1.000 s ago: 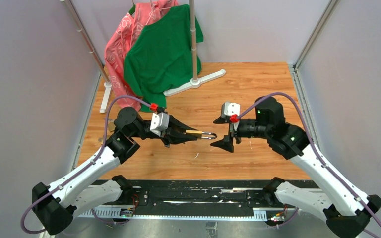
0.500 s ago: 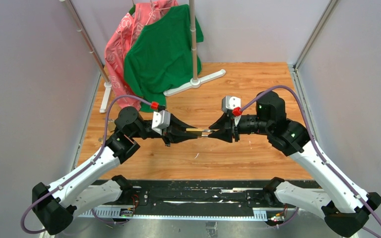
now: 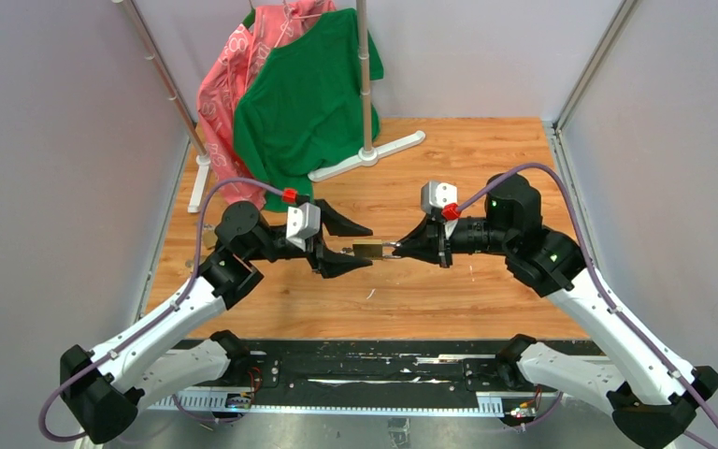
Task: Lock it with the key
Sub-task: Lock the lock, then place the key at the center of the board, then place the lock at the center of the board, then pick up the lock from the center of the board.
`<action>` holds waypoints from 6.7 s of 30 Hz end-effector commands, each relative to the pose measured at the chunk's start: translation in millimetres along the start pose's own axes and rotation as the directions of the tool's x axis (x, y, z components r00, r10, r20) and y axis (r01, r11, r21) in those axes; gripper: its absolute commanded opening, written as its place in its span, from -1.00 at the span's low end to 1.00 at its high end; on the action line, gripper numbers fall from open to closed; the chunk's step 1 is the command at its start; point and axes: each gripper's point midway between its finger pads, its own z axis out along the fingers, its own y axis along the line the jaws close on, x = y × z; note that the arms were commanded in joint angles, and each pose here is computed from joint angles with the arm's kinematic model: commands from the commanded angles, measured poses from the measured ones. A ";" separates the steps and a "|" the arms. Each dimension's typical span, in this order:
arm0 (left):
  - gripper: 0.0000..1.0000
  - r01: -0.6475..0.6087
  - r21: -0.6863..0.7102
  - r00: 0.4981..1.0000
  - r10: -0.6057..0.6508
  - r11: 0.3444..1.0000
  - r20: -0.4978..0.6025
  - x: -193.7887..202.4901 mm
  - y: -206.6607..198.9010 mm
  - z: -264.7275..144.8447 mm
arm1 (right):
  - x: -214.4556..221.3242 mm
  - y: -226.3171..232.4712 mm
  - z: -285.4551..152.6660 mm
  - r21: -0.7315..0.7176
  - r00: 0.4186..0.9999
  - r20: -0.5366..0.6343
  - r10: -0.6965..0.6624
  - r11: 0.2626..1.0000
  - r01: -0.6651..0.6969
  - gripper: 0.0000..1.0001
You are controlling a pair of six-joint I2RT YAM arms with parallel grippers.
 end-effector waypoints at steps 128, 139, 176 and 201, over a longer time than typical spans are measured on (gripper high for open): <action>1.00 0.008 -1.000 0.871 -0.492 0.017 -0.002 132.5 151.6 -261.8 | 320.5 -225.2 -137.4 0.589 0.073 -0.730 0.680 0.571 0.572 -0.71; 0.88 0.044 -0.971 0.749 -0.635 -0.235 0.187 150.6 135.8 -313.4 | 327.7 -187.8 -101.4 0.667 0.120 -0.718 0.686 0.628 0.401 0.51; 0.93 -0.309 -0.772 0.469 -0.795 -0.556 0.385 283.0 185.0 -448.0 | 212.1 -172.4 -69.6 0.783 0.440 -0.618 0.652 0.557 0.275 0.55; -0.06 -0.138 -0.965 0.227 -0.955 -0.224 0.190 324.6 127.7 -305.6 | 193.1 -166.7 -103.6 0.726 0.435 -0.686 0.583 0.514 0.456 0.53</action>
